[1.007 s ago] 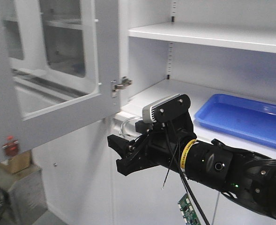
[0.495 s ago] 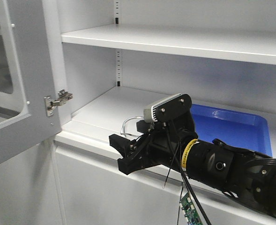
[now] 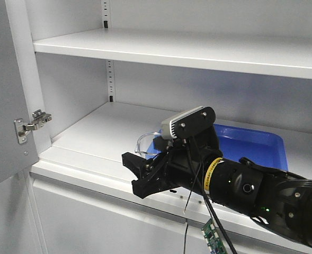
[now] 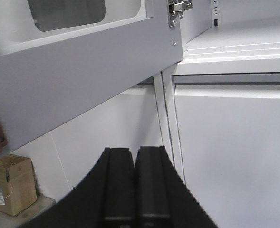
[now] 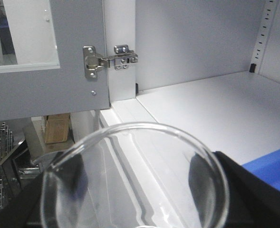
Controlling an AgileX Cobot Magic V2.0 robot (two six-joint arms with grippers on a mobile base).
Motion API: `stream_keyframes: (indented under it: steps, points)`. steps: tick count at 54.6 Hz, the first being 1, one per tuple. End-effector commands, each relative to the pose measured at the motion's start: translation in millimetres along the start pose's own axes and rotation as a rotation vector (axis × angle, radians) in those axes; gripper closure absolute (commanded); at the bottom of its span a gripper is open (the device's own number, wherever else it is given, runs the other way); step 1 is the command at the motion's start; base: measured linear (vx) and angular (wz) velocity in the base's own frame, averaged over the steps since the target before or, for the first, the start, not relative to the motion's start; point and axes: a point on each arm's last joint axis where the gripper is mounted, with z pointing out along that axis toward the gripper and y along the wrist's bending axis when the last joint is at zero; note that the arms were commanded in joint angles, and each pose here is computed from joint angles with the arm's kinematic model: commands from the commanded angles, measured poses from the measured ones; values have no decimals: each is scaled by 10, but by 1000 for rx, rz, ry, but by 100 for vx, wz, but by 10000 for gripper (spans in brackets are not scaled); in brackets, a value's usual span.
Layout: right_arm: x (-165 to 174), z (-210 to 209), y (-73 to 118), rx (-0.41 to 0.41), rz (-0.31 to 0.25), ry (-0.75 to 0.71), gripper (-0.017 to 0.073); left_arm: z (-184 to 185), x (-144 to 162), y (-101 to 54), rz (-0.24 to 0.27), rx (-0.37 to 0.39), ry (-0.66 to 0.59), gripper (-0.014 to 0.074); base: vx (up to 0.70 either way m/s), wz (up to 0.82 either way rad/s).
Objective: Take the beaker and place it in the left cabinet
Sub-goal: 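Lower the beaker with the right gripper onto the blue tray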
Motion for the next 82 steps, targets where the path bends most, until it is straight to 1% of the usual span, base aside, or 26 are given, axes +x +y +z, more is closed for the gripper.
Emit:
stream_keyframes:
  steps: [1, 69, 72, 78, 80, 82]
  points:
    - [-292, -99, 52, -38, -6, -115, 358, -21, -139, 18, -7, -16, -108, 600, 3, -9]
    - [-301, -101, 62, -49, -6, -125, 358, -21, -139, 18, -7, -16, -108, 600, 1, -5]
    - [-296, -100, 49, -37, -7, -120, 358, -21, -139, 18, -7, -16, -108, 600, 0, 0]
    - [-237, -85, -29, 44, 32, -67, 358, -21, -139, 18, -7, -16, -108, 600, 0, 0]
    - [-228, -74, -60, 68, 30, -53, 358, -21, -139, 18, -7, -16, -108, 600, 0, 0]
    - [-235, -56, -82, 78, 16, -52, 358, -21, -139, 18, -7, -16, -108, 600, 0, 0]
